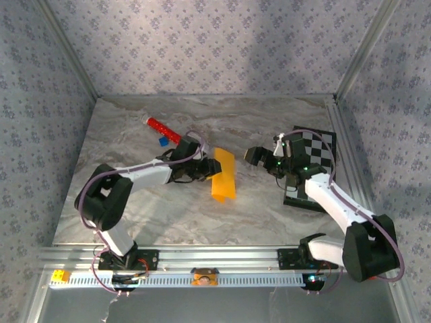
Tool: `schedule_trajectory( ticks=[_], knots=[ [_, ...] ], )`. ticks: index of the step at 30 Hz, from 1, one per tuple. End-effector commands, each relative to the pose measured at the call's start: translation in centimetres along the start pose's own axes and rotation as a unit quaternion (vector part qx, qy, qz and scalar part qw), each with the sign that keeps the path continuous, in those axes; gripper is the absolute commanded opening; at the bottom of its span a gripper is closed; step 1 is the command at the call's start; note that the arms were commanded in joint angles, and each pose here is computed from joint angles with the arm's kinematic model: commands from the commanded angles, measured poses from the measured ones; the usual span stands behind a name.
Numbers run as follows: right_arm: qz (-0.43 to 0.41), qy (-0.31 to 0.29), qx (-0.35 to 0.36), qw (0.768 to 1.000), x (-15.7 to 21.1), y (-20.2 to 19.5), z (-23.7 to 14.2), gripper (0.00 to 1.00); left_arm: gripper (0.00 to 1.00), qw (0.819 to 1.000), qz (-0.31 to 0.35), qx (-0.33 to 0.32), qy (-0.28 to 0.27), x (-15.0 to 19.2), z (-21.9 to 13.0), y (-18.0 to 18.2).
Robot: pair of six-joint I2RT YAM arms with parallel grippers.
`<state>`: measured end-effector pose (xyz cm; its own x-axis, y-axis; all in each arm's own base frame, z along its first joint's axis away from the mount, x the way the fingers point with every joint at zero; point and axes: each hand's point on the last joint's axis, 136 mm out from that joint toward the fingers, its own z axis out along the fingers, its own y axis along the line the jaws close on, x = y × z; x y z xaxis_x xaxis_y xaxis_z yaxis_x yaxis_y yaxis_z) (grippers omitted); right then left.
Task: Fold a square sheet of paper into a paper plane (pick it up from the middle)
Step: First fold the square sheet of paper in half at the center of the table.
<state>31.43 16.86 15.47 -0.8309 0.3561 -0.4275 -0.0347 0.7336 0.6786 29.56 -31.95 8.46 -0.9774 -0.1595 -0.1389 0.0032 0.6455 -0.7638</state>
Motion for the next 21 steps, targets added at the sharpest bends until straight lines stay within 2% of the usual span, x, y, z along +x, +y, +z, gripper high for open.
schedule_trajectory(
  ticks=[1, 9, 16, 21],
  knots=[
    [0.000, 0.016, -0.037, 0.999, 0.4, 1.3, 0.4, 1.00, 0.36, 0.999, -0.012, 0.046, 0.002, -0.1, 0.9, -1.1],
    [0.006, 0.046, -0.041, 0.998, 1.4, 1.4, 1.6, 0.99, 0.37, 1.000, -0.019, -0.007, -0.001, 0.8, 3.1, 1.2],
    [0.002, 0.065, -0.037, 0.997, 2.1, 1.2, 2.1, 0.98, 0.37, 0.998, -0.022, -0.051, -0.012, 0.9, 3.5, 3.0],
    [0.001, 0.069, -0.032, 0.997, 2.4, 1.0, 2.2, 0.98, 0.44, 0.996, -0.011, -0.086, -0.016, 1.0, 3.2, 3.9]
  ],
)
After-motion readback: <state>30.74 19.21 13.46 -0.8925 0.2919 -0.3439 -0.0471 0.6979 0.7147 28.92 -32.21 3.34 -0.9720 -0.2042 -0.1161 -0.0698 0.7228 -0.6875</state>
